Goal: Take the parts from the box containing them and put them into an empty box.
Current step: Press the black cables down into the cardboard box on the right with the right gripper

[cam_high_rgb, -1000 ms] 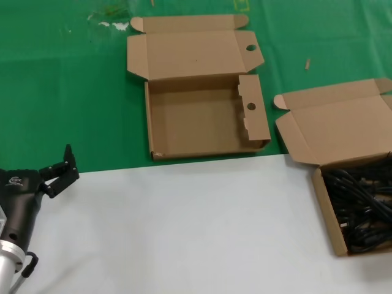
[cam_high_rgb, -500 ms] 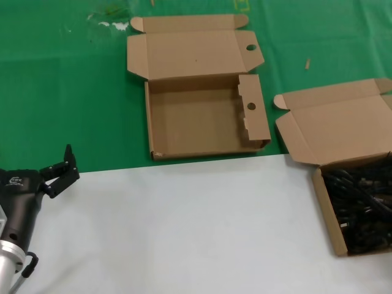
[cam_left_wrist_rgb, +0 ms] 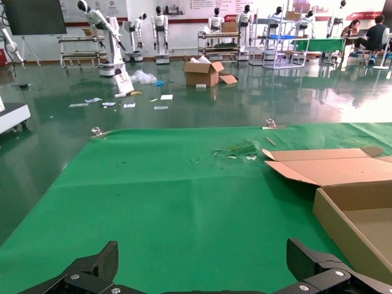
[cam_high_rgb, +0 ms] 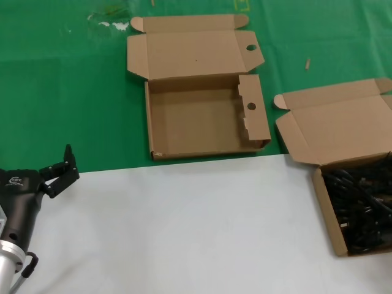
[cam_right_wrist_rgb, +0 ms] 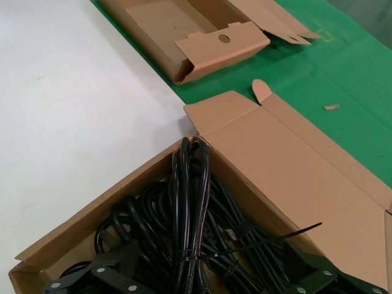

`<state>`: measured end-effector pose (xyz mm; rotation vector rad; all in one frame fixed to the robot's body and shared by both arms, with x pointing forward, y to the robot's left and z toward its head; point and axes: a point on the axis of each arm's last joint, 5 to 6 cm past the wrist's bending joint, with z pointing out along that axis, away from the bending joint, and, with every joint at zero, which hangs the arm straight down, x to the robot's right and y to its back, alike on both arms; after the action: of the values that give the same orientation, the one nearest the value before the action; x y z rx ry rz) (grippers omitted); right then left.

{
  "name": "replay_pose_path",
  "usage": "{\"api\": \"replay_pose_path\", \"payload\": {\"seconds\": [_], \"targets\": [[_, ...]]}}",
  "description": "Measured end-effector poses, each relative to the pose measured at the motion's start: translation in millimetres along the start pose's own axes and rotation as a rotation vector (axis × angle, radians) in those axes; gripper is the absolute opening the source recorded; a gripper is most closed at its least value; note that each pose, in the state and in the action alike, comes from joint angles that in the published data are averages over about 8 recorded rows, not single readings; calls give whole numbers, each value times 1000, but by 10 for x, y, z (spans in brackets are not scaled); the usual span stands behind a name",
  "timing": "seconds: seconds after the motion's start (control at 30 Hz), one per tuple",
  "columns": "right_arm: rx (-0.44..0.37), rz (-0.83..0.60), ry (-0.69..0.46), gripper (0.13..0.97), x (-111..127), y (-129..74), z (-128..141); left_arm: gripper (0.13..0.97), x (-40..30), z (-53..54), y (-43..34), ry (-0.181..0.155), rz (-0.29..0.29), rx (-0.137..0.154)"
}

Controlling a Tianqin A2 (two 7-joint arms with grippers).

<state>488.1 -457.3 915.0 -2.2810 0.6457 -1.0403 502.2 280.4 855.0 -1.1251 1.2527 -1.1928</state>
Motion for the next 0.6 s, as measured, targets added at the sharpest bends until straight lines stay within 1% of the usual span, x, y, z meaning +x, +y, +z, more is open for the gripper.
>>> {"api": "replay_pose_path", "payload": {"seconds": [0.1, 0.13, 0.4, 0.43, 0.6], "targets": [[-1, -3, -2, 816, -2, 0, 0, 966, 0, 0, 0, 0, 0, 0], [-1, -4, -3, 816, -2, 1, -2, 966, 0, 0, 0, 0, 0, 0], [-5, -6, -6, 642, -12, 33, -30, 966, 0, 0, 0, 0, 0, 0], [-6, -5, -6, 642, -15, 39, -33, 966, 0, 0, 0, 0, 0, 0], [-6, -3, -9, 506, -38, 54, -41, 966, 0, 0, 0, 0, 0, 0]]}}
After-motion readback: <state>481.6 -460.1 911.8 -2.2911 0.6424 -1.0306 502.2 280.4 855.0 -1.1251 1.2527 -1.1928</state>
